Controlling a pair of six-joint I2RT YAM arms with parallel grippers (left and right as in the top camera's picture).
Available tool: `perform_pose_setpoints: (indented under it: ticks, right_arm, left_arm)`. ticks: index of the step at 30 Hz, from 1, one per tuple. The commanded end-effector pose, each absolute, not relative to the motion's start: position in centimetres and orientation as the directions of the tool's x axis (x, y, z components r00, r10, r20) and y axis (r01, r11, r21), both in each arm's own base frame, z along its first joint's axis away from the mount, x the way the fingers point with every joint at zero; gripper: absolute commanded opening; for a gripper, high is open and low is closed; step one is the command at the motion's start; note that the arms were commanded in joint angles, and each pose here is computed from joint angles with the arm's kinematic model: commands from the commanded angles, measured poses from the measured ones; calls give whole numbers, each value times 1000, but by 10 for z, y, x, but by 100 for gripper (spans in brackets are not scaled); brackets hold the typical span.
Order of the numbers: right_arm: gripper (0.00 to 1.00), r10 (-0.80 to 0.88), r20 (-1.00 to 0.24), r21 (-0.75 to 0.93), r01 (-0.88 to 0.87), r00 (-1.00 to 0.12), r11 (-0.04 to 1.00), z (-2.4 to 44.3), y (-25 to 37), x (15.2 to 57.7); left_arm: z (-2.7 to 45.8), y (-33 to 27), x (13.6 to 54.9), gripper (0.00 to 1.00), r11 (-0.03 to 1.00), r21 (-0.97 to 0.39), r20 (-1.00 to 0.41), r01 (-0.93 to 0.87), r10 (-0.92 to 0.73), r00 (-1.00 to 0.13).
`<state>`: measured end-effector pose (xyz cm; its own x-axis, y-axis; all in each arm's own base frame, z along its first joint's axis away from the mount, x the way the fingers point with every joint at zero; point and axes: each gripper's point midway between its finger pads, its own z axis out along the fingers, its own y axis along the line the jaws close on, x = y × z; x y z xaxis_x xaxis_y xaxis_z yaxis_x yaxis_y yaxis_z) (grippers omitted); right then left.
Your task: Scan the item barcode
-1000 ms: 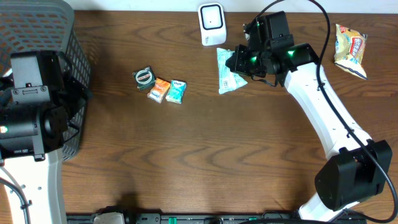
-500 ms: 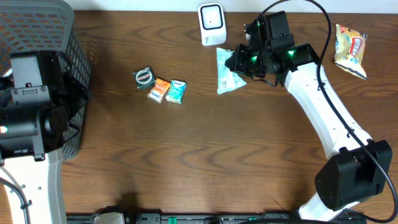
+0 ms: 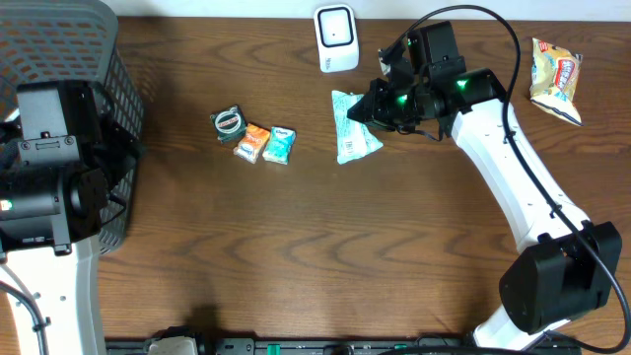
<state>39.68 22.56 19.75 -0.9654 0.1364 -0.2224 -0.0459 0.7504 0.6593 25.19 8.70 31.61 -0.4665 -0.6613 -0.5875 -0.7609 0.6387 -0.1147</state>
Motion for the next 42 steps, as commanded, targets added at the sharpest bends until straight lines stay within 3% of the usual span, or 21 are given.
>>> perform_pose_setpoints:
  ticks: [1,42]
  right_arm:
    - [1,103,-238,683,-91,-966,724,209,235,393]
    - [1,105,-239,647,-78,-965,759,201,230,392]
  left_arm:
    - [314,90,250,98,621,-112,-586,-776,-671,-454]
    - [314,90,250,98,621,-112,-586,-776,-672,-453]
